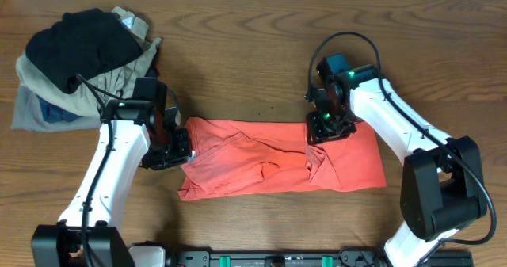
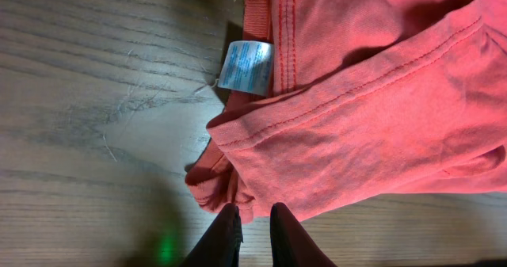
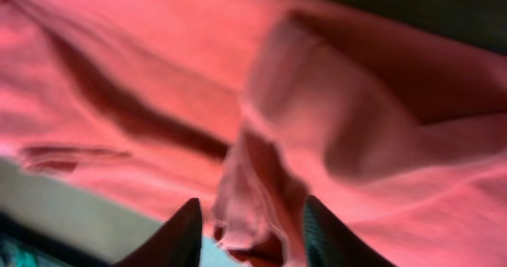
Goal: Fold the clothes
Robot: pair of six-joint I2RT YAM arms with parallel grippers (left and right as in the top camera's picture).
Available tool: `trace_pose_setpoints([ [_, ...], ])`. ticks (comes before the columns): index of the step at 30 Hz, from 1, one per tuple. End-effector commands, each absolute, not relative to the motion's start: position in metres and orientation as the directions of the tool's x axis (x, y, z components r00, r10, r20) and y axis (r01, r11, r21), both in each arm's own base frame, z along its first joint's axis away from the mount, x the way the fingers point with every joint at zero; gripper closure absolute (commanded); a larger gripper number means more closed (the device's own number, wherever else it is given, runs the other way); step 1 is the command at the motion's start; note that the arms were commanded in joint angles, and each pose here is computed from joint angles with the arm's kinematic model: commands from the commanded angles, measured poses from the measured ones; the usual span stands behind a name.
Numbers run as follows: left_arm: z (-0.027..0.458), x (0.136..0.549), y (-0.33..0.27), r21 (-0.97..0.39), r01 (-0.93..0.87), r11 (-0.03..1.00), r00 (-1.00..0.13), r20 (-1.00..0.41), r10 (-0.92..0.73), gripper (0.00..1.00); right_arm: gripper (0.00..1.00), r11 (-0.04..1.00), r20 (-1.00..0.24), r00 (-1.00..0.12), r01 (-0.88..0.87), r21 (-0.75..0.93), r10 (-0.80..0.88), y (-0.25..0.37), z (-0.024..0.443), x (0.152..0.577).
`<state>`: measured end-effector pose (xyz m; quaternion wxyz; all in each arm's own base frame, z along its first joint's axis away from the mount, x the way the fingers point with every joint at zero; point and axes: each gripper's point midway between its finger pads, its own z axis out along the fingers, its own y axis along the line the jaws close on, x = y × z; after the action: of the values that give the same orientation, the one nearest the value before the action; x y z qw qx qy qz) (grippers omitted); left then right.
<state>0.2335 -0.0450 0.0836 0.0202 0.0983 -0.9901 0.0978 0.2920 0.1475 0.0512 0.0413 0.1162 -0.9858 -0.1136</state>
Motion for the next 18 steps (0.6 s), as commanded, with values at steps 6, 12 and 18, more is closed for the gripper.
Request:
trace_pose_setpoints([
  [6,0.081,0.231,-0.042,-0.174,-0.196,0.965,-0.980,0.071,-0.187,0.84,0.52,0.977,0.015,-0.988,-0.148,0.156,-0.152,0.147,0.035,0.294],
  [12,0.081,0.231,-0.042,-0.174,-0.196,0.965,-0.980,0.071,-0.187,0.84,0.44,0.981,-0.043,-0.990,-0.138,0.135,-0.133,0.155,0.023,0.300],
  [18,0.081,0.231,-0.042,-0.174,-0.196,0.965,-0.980,0.070,-0.186,0.84,0.75,0.993,-0.108,-0.991,-0.087,0.084,-0.077,0.152,0.017,0.312],
])
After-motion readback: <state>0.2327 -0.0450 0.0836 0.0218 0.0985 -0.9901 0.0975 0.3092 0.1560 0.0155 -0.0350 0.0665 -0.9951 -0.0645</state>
